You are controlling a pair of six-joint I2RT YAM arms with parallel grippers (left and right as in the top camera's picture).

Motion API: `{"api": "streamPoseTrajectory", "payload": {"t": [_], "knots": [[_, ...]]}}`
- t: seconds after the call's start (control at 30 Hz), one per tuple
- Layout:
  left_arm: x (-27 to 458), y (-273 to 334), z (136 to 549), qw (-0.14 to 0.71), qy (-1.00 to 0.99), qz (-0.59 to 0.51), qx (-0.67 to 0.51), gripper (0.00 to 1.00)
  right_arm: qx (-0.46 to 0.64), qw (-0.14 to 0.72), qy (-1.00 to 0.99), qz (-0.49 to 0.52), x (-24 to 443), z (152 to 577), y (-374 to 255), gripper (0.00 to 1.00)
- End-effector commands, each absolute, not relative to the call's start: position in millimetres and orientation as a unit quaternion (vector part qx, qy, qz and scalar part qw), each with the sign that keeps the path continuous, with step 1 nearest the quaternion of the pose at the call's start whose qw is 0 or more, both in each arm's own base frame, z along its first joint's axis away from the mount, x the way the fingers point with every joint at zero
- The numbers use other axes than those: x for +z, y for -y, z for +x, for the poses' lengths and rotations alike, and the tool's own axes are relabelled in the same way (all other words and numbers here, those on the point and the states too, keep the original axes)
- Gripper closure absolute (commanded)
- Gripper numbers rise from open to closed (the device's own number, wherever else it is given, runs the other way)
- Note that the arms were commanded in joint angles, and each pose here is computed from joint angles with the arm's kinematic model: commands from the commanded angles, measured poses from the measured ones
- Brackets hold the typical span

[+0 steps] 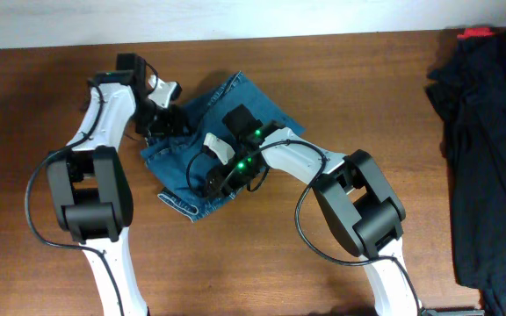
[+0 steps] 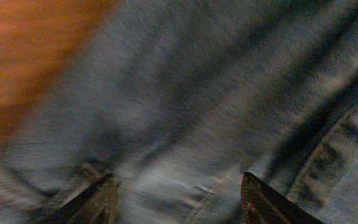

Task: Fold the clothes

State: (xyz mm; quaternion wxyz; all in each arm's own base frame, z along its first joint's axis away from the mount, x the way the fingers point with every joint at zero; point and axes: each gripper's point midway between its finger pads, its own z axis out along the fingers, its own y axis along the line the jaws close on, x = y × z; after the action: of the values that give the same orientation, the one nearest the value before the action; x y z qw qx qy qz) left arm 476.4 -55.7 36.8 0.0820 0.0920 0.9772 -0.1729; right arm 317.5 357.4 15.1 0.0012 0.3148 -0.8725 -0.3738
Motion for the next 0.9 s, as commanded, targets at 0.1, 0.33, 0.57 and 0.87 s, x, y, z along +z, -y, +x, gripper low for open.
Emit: {"api": "streamPoseTrajectory", "payload": {"t": [0.1, 0.33, 0.57, 0.87], "knots": [[113.3, 7.4, 507.7, 0.172, -0.978, 0.071, -0.099, 0.41, -0.276, 0.045, 0.917, 0.283, -42.8, 308.9, -316.0, 0.48], [148.4, 65.7, 482.8, 0.182, -0.936, 0.182, -0.241, 0.67, -0.266, 0.035, 0.922, 0.280, -26.6, 318.7, -312.7, 0.46], [145.9, 88.6, 467.5, 0.172, -0.916, 0.273, -0.239, 0.63, -0.200, -0.126, 0.938, 0.254, 121.0, 398.6, -272.4, 0.42], [128.5, 120.5, 452.8, 0.142, -0.898, 0.350, -0.224, 0.56, -0.172, -0.207, 0.946, 0.181, 206.5, 423.5, -191.4, 0.37]]}}
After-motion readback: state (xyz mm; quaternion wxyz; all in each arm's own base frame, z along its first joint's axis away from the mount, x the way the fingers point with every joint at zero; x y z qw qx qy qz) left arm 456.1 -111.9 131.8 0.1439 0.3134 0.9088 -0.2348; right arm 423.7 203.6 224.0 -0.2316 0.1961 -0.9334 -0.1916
